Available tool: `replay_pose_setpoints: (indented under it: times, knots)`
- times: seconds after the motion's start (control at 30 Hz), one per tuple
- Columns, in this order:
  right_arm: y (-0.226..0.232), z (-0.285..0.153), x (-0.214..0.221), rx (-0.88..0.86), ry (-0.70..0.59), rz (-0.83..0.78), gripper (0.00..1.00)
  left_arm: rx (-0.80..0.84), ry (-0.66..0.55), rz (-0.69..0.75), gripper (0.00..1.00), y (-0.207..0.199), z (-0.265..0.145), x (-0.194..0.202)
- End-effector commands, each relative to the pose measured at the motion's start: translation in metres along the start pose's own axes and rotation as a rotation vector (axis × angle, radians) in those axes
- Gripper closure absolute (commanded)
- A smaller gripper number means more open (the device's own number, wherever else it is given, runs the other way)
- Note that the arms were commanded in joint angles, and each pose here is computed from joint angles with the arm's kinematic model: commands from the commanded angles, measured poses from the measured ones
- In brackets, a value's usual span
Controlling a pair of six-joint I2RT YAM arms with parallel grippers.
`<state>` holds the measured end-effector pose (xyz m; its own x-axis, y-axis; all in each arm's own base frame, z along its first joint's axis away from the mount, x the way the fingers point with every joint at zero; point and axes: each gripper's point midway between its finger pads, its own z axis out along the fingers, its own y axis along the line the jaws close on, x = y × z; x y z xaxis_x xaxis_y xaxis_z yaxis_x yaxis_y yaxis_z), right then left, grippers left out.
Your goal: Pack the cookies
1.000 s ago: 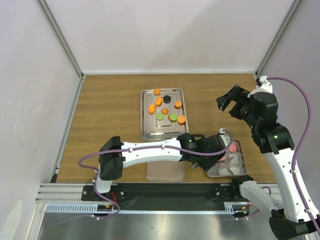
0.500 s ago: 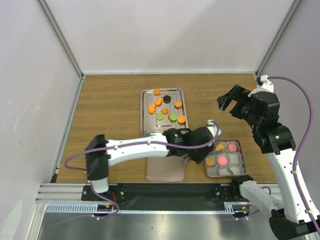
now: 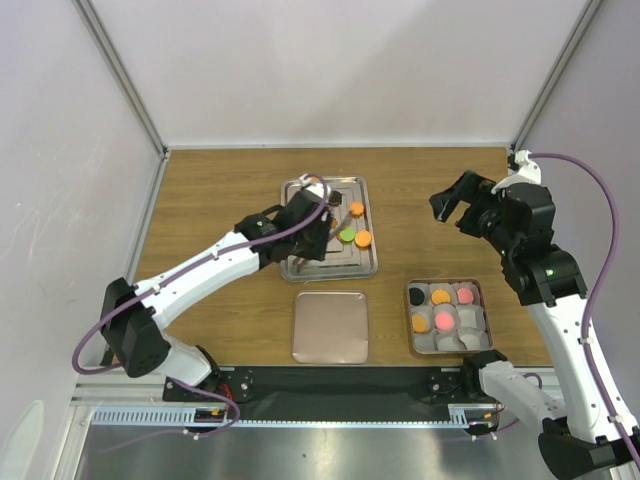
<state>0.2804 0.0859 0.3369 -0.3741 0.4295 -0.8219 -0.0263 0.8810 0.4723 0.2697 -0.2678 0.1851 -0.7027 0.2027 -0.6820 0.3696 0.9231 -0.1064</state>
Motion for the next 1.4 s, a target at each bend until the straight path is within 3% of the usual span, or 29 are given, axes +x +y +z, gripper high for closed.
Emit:
replay_pose_setpoints:
  times: [0.0, 0.23, 1.37]
  knots:
    - [0.013, 0.008, -0.001, -0.070, -0.006, -0.002, 0.00, -0.111, 0.010, -0.071, 0.50, 0.042, 0.008, 0.001]
    - [0.013, 0.016, 0.010, -0.088, 0.030, -0.008, 0.00, -0.187, 0.066, -0.080, 0.49, 0.072, 0.026, 0.003]
    - [0.006, 0.012, 0.013, -0.069, 0.020, -0.016, 0.00, -0.153, 0.171, -0.026, 0.48, 0.066, 0.061, 0.033]
